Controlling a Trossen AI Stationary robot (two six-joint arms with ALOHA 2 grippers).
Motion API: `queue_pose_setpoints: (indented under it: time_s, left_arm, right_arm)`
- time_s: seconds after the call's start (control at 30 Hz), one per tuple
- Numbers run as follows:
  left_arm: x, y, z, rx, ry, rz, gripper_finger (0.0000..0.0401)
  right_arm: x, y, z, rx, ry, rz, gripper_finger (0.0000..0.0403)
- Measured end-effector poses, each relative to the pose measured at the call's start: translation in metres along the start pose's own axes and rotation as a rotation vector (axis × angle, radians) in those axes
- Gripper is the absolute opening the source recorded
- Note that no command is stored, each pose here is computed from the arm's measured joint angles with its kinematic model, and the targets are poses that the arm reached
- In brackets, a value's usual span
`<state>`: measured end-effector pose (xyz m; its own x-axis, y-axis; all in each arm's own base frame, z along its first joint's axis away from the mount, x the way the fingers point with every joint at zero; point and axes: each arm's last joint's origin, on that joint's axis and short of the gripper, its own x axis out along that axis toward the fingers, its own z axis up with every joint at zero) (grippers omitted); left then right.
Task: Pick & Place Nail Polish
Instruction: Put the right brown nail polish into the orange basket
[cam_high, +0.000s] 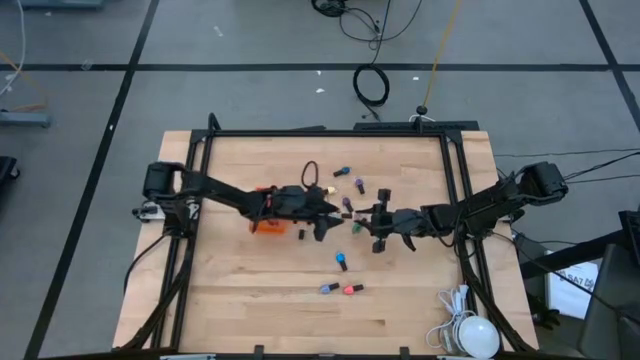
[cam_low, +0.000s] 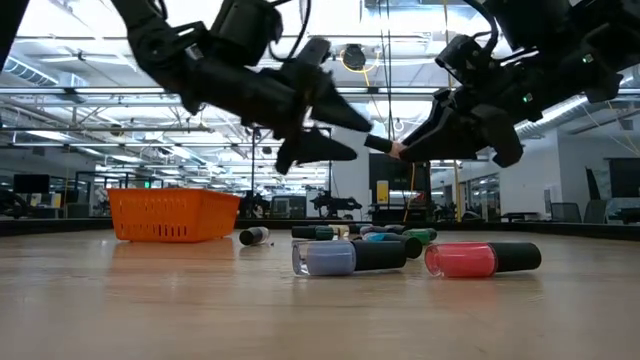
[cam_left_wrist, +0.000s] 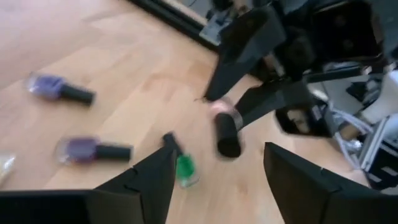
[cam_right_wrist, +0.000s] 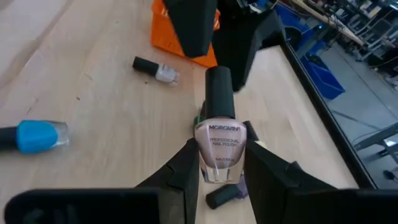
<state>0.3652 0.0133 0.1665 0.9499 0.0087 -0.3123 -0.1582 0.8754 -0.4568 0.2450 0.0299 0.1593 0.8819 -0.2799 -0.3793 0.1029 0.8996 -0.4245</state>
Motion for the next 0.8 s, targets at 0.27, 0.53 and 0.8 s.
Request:
queue_pose_setpoints:
  time_s: [0.27, 0.53, 0.8]
  left_arm:
    - [0.004, -0.007, 0.009, -0.056, -0.039, -0.025, 0.0246]
    - [0.004, -0.012, 0.009, -0.066, -0.093, 0.011, 0.0246]
    - [0.004, -0.015, 0.012, -0.129, -0.124, -0.012, 0.0246]
  right_arm:
    - [0.0, -0.001, 0.003, -0.046, -0.027, -0.017, 0.0092]
    - [-0.001, -0.004, 0.012, -0.115, -0.111, -0.052, 0.0092]
    - [-0.001, -0.004, 0.013, -0.122, -0.117, -0.055, 0.0092]
